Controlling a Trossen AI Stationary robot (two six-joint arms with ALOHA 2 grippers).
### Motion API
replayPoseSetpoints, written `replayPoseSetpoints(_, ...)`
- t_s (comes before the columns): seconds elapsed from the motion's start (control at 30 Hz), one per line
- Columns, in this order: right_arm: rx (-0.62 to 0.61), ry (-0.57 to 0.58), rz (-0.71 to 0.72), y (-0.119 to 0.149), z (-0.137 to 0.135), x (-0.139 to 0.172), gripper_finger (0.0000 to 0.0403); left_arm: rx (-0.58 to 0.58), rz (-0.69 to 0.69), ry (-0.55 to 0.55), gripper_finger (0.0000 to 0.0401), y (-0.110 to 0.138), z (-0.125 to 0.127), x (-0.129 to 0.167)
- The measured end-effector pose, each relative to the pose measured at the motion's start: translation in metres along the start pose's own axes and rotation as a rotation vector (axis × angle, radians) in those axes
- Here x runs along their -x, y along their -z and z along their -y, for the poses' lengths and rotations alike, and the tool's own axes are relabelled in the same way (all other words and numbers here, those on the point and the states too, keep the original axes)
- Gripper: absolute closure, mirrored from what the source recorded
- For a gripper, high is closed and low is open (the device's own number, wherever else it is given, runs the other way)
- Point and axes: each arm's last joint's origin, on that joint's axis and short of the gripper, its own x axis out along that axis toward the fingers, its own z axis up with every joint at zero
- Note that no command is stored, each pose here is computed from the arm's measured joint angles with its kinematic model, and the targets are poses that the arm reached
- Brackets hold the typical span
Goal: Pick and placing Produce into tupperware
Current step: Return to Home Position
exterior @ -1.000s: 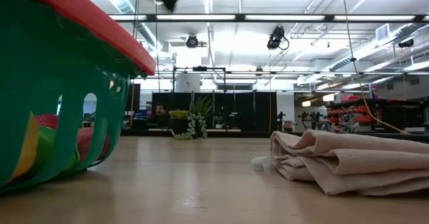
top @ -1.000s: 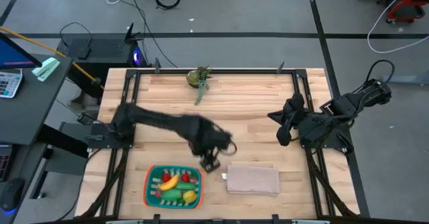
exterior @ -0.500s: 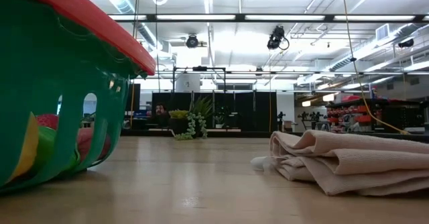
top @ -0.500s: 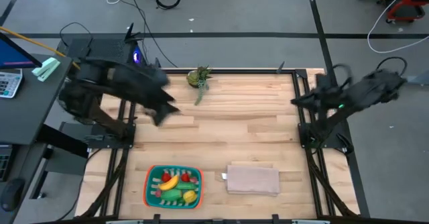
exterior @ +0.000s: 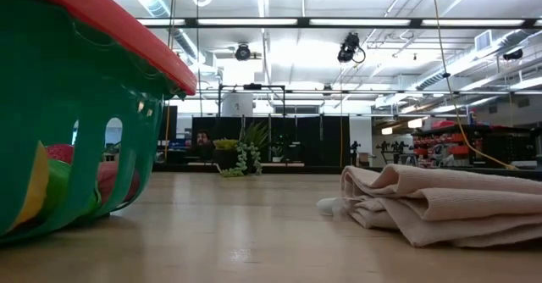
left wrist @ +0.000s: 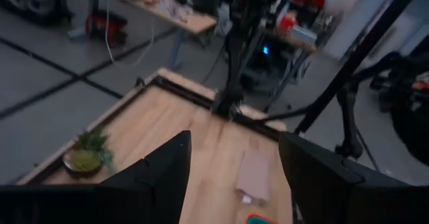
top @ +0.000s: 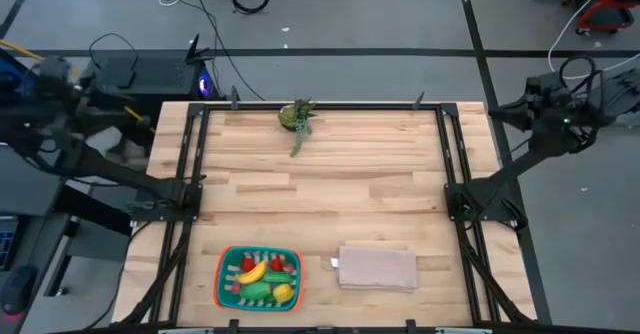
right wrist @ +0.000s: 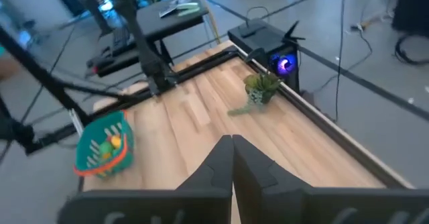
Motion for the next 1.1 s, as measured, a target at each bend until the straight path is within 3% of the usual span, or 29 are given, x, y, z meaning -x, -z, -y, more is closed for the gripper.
replayPoseSetpoints(0.13, 0.074, -0.014, 0.005, 0.013, 0.012, 0.003, 0.0396, -0.079, 0.011, -0.012, 0.0170, 0.014, -0.012, 0.014)
replayPoseSetpoints(0.27, 0.072, -0.020, 0.061, 0.028, 0.020, -0.002, 0.0396, -0.142, 0.046, -0.012, 0.0174, 0.028, -0.016, 0.002)
replayPoseSetpoints(0.4, 0.105, -0.129, 0.149, 0.049, 0.018, -0.018, 0.0396, -0.197, 0.097, 0.016, 0.0173, 0.055, -0.020, -0.026)
replayPoseSetpoints(0.63, 0.078, -0.323, 0.292, 0.095, 0.017, -0.049, 0.0396, -0.165, 0.259, 0.217, 0.0171, 0.122, -0.034, -0.074)
replayPoseSetpoints(0.83, 0.047, -0.342, 0.336, 0.129, 0.017, -0.074, 0.0396, -0.115, 0.365, 0.288, 0.0171, 0.179, -0.050, -0.109)
replayPoseSetpoints(1.1, 0.057, -0.336, 0.324, 0.151, 0.002, -0.105, 0.0395, -0.029, 0.420, 0.329, 0.0174, 0.237, -0.064, -0.157)
